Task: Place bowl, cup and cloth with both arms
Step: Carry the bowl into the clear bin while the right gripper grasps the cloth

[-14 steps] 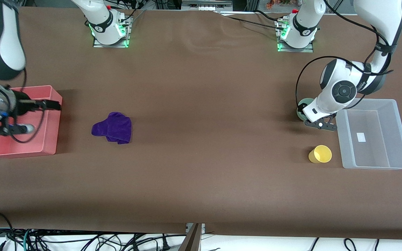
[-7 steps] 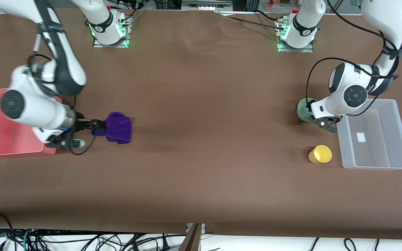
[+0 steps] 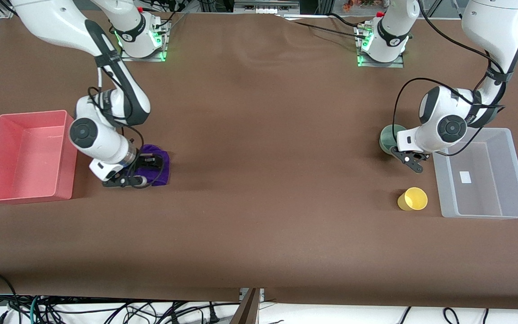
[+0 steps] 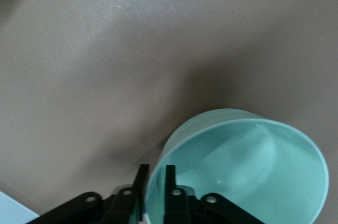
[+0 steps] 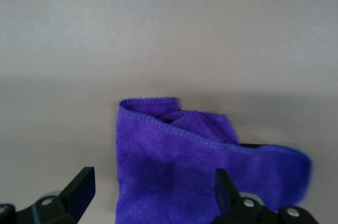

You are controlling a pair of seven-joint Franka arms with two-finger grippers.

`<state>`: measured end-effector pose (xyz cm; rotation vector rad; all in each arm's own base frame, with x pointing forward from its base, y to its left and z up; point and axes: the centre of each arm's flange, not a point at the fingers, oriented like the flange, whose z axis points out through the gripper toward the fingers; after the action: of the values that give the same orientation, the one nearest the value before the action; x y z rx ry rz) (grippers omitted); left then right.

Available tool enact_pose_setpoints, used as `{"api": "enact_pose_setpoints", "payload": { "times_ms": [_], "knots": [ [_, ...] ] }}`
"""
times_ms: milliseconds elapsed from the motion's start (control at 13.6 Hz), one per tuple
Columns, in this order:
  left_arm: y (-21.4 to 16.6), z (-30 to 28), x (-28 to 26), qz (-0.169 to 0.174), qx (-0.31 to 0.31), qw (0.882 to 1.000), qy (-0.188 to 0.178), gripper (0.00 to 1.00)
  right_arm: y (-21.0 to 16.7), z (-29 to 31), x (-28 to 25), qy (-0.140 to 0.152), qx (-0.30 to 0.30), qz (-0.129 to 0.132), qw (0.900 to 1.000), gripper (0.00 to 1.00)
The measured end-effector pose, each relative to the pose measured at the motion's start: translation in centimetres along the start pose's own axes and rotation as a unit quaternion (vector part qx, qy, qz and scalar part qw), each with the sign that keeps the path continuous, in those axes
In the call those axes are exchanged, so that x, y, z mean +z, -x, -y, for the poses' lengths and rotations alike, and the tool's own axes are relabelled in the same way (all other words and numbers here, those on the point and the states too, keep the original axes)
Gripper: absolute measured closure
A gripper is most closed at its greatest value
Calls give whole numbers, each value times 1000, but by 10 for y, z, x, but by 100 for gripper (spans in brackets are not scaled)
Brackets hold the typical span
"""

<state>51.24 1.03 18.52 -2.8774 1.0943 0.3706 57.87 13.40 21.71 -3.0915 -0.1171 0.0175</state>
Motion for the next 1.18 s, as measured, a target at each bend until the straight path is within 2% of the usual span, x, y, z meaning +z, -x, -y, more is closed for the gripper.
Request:
{"api": "enact_pose_setpoints", "payload": {
  "times_ms": [74,221,294,515,736,810,883,1178],
  "knots": [
    [0,2,-4,-2,2,1000,-2,96,8,2,12,-1,-3,-4,1000,0],
    [0,6,-20,-8,0,1000,-12,96,16,4,23,-2,-5,-4,1000,3],
    [0,10,-33,-6,-1,1000,-15,96,17,4,24,-2,-6,-3,1000,11],
    [-4,23,-95,15,6,1000,-15,96,17,4,24,-2,-7,-4,1000,45],
    [5,67,-171,5,11,1000,-19,96,16,4,21,-1,-12,-7,1000,79],
    [16,88,-186,0,10,1000,-21,96,15,5,18,-1,-18,-9,1000,91],
    [30,109,-189,-4,2,1000,-20,96,13,5,14,-1,-27,-11,1000,98],
    [96,193,-119,-6,-64,998,22,96,2,2,-11,4,-40,1,999,98]
  ]
}}
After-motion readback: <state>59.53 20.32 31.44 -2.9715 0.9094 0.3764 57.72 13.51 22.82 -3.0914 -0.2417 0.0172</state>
